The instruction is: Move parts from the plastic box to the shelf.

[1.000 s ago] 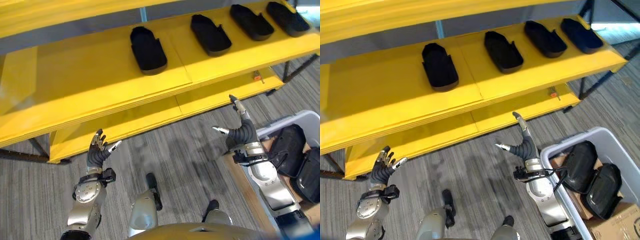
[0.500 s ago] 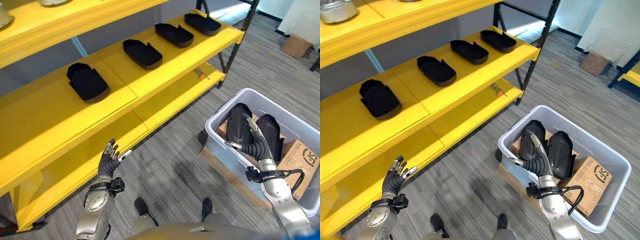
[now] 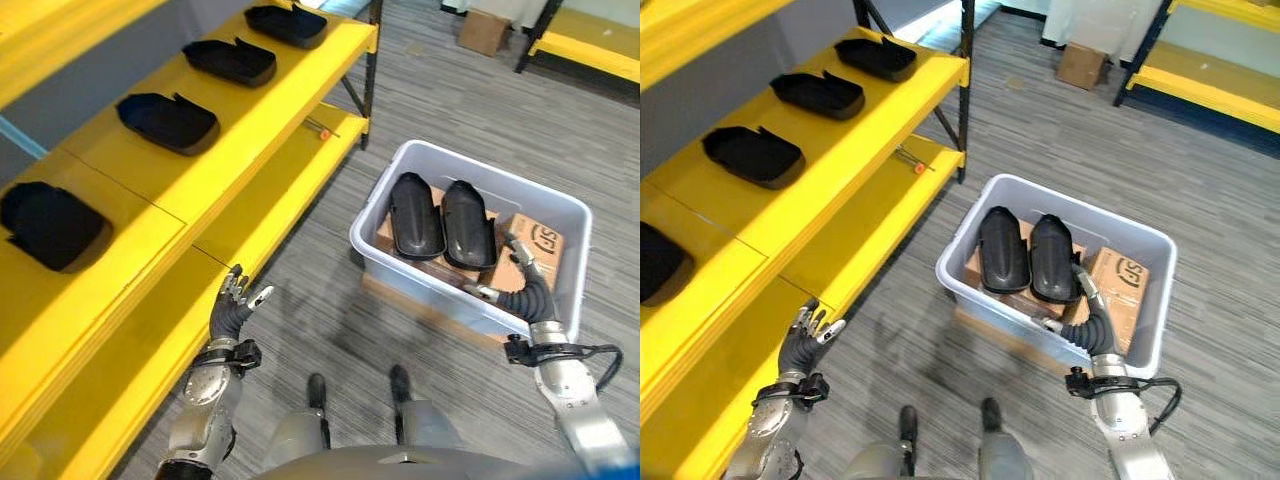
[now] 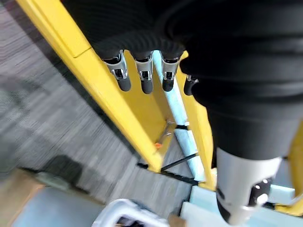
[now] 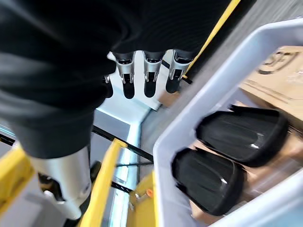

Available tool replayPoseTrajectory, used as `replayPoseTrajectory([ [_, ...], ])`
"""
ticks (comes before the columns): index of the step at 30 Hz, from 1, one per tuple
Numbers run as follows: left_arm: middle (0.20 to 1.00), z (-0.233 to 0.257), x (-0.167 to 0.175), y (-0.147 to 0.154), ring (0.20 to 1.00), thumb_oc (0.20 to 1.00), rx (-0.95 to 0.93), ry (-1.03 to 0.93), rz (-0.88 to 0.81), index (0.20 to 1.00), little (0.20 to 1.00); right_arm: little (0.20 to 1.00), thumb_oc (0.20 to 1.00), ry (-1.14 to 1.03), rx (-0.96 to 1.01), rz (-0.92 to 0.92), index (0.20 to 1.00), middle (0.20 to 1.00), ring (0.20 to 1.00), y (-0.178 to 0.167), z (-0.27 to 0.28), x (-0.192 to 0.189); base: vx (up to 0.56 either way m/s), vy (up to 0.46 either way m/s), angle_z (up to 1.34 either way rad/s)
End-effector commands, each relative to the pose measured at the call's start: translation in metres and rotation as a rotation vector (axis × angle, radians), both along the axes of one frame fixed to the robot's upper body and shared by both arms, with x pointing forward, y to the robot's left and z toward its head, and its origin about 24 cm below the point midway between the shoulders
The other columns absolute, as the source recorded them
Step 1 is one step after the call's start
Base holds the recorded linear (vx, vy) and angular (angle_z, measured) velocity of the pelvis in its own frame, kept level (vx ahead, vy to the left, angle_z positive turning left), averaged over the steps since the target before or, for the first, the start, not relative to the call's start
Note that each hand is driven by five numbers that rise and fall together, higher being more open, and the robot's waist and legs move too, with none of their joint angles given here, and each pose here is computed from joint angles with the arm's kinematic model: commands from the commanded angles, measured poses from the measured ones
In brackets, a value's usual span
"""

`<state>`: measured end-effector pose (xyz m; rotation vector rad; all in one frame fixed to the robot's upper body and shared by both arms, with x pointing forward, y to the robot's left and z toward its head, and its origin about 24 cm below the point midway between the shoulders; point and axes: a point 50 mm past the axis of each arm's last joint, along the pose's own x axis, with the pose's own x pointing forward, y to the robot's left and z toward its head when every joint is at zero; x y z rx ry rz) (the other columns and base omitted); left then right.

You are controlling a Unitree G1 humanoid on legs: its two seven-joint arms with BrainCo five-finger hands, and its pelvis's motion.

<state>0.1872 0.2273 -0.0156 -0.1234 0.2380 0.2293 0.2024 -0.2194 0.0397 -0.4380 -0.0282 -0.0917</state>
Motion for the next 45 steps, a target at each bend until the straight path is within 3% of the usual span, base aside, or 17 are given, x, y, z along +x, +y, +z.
replayPoseTrajectory([
  [1, 1.0, 0.021, 0.015, -0.004, 1.0, 1.0, 0.038, -0.133, -0.014, 1.0, 1.0, 1.0, 1.0, -0.148, -0.001, 0.026, 1.0, 1.0, 1.0, -0.001, 0.029, 0.013, 0.21, 0.124, -0.65],
  [12, 1.0, 0.029, 0.024, -0.013, 1.0, 1.0, 0.016, -0.174, -0.046, 1.0, 1.0, 1.0, 1.0, -0.15, 0.07, 0.083, 1.0, 1.0, 1.0, 0.015, 0.031, 0.018, 0.22, 0.165, -0.85],
  [28, 1.0, 0.024, 0.012, 0.006, 1.0, 1.0, 0.087, -0.114, -0.025, 1.0, 1.0, 1.0, 1.0, -0.134, 0.09, 0.131, 1.0, 1.0, 1.0, 0.025, 0.029, 0.02, 0.17, 0.043, -0.33],
  [45, 1.0, 0.01, 0.003, -0.009, 1.0, 1.0, 0.007, -0.062, -0.048, 1.0, 1.0, 1.0, 1.0, -0.092, 0.048, 0.096, 1.0, 1.0, 1.0, 0.004, 0.029, 0.007, 0.12, -0.087, 0.18],
])
